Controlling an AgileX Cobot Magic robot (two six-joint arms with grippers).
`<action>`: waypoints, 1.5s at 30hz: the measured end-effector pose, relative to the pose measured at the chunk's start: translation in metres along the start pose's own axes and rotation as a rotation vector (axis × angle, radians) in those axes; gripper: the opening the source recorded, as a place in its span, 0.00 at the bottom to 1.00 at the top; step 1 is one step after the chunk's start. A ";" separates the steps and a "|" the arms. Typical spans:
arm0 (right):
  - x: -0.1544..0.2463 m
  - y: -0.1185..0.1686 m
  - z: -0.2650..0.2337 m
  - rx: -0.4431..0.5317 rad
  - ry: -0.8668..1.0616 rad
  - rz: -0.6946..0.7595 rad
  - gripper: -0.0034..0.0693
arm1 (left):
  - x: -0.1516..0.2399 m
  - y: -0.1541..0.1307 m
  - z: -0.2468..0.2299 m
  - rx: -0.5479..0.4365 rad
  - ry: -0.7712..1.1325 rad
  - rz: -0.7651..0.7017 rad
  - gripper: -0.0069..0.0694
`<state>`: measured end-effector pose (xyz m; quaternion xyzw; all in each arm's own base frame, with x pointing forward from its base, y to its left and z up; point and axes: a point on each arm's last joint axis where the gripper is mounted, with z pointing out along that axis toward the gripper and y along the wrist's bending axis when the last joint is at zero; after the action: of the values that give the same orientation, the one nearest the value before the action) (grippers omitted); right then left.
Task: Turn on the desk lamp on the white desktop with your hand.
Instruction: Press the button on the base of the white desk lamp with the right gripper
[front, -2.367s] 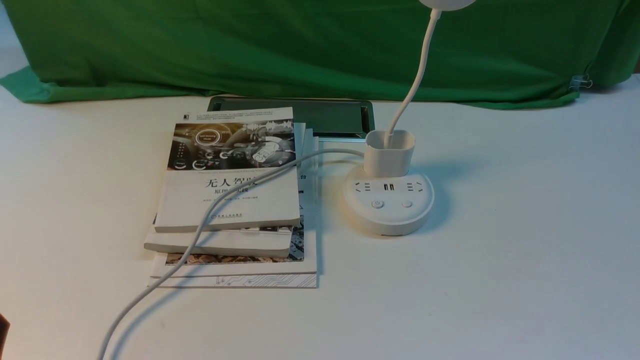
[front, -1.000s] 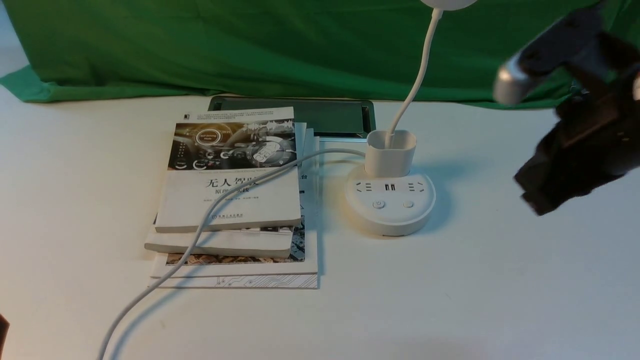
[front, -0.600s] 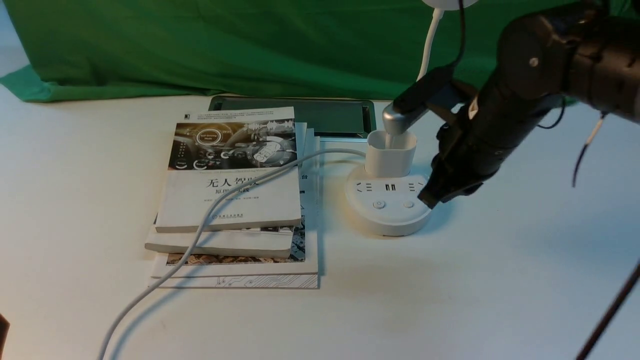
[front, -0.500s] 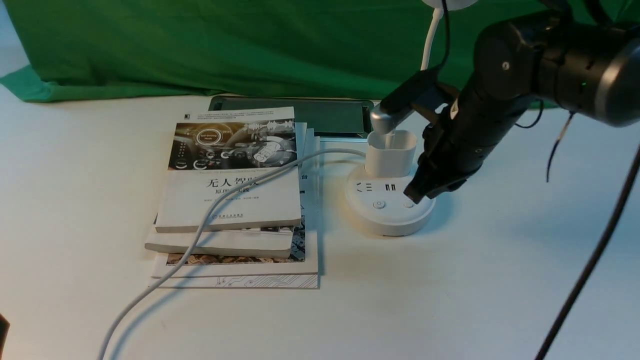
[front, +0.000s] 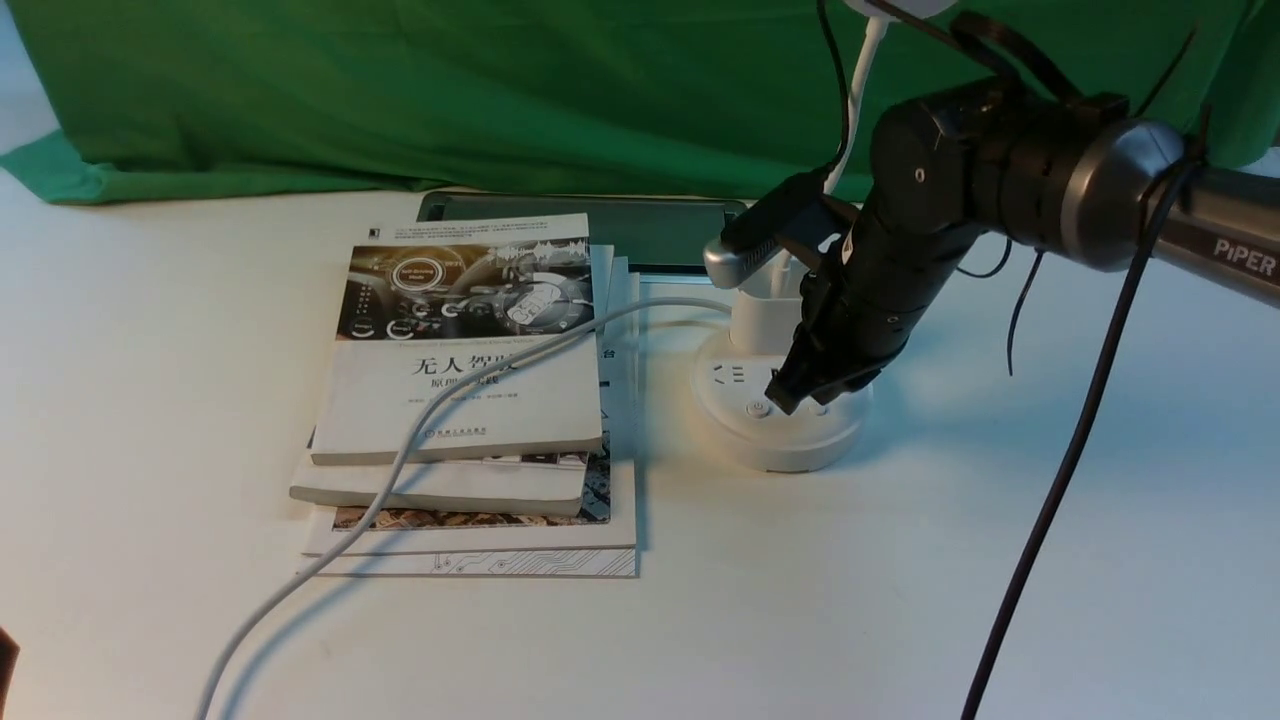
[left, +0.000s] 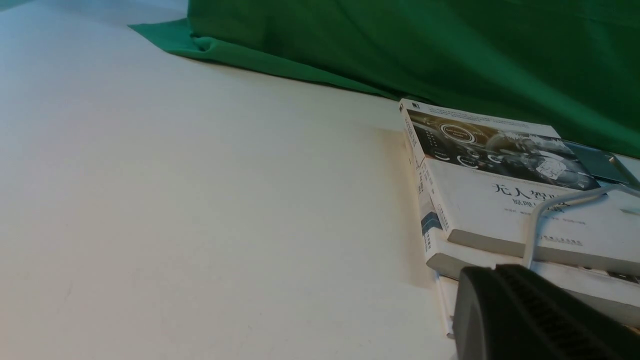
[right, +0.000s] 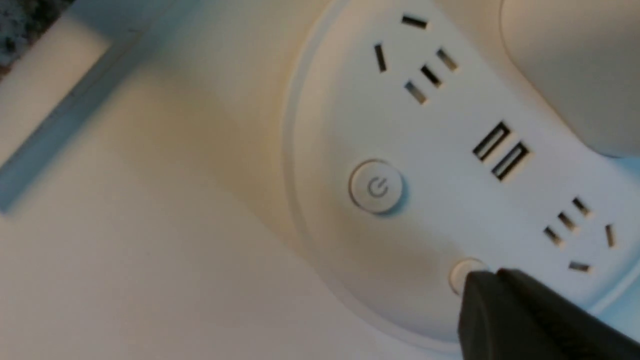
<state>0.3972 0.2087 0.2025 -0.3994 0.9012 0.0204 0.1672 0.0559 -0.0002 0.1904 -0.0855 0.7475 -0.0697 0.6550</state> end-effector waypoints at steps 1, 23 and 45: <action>0.000 0.000 0.001 0.000 0.002 -0.001 0.09 | 0.000 0.000 0.000 0.000 0.000 0.000 0.12; 0.004 -0.001 0.025 -0.003 0.065 -0.011 0.09 | 0.000 0.000 0.000 0.000 0.000 0.001 0.12; 0.002 -0.002 0.018 0.011 0.045 0.015 0.09 | 0.000 0.000 0.000 0.000 0.000 0.001 0.12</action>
<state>0.4022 0.2087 0.1852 -0.3922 0.9077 0.0078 0.1491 0.0559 -0.0002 0.1904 -0.0852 0.7476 -0.0694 0.6550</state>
